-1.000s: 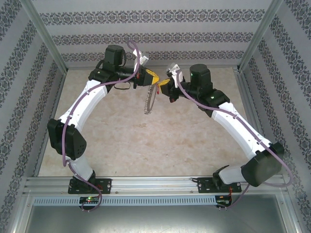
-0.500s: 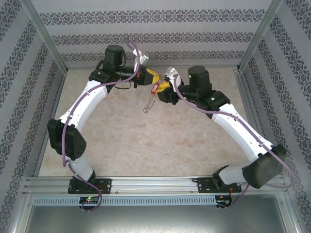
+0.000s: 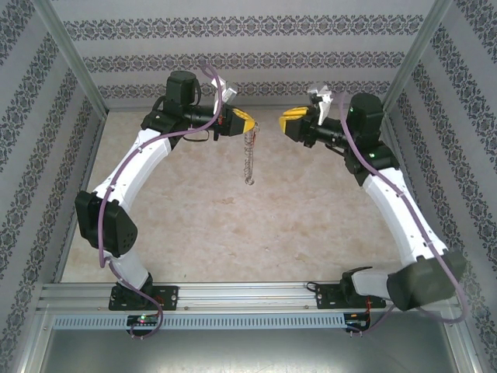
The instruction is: Put the keys on the keyring
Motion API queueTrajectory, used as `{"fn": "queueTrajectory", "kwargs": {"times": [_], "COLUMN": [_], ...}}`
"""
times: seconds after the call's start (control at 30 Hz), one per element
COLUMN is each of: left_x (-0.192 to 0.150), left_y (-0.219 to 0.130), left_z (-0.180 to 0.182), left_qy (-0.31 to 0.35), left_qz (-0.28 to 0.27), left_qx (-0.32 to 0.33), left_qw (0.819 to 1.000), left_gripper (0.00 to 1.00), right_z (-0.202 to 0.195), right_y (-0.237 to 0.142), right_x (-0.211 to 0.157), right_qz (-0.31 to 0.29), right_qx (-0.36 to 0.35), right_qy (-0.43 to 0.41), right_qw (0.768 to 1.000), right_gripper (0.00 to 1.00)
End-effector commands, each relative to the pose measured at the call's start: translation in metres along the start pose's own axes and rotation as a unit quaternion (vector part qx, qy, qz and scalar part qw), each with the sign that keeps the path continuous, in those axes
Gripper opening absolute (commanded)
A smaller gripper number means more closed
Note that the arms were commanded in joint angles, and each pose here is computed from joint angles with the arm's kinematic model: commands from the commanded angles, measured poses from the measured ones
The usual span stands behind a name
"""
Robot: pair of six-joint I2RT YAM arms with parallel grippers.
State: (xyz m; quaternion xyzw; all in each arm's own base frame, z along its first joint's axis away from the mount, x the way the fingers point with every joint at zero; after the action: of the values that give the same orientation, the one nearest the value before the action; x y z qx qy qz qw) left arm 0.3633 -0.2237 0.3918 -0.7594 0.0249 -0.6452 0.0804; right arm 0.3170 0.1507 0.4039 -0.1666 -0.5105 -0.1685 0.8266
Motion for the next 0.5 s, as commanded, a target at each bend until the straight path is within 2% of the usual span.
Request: {"fn": "queueTrajectory", "kwargs": {"times": [0.0, 0.2, 0.47], "left_x": [0.022, 0.024, 0.026], "left_y": [-0.008, -0.008, -0.009], "left_z": [-0.021, -0.020, -0.022], "left_qy": [0.043, 0.045, 0.050], "left_qz": [-0.024, -0.028, -0.031], "left_qx": [-0.021, -0.015, -0.020], "left_qw": [0.999, 0.998, 0.998], "left_gripper": [0.00, 0.00, 0.00], "right_z": [0.014, 0.014, 0.005], "right_y": [0.005, 0.017, 0.013], "right_x": [0.013, -0.003, -0.033], "right_qz": [-0.002, 0.012, 0.010], "right_qx": [0.064, 0.070, 0.019], "right_qy": [-0.001, 0.010, 0.039], "right_qw": [0.998, 0.997, 0.999], "right_gripper": [0.29, 0.40, 0.40]}}
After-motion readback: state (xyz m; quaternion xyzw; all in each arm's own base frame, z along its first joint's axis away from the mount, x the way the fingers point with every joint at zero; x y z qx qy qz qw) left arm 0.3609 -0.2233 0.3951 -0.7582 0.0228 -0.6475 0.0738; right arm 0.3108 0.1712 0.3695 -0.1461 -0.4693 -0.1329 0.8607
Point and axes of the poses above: each hand's point on the last joint's axis, 136 mm out from that joint toward the fingers, its own y axis out along the fingers, its own z axis along the line the jaws close on, x = y × z, the point moved 7 cm from there along -y, back along the fingers, and after that the axes turned 9 degrees about y, right-handed, at the moved point
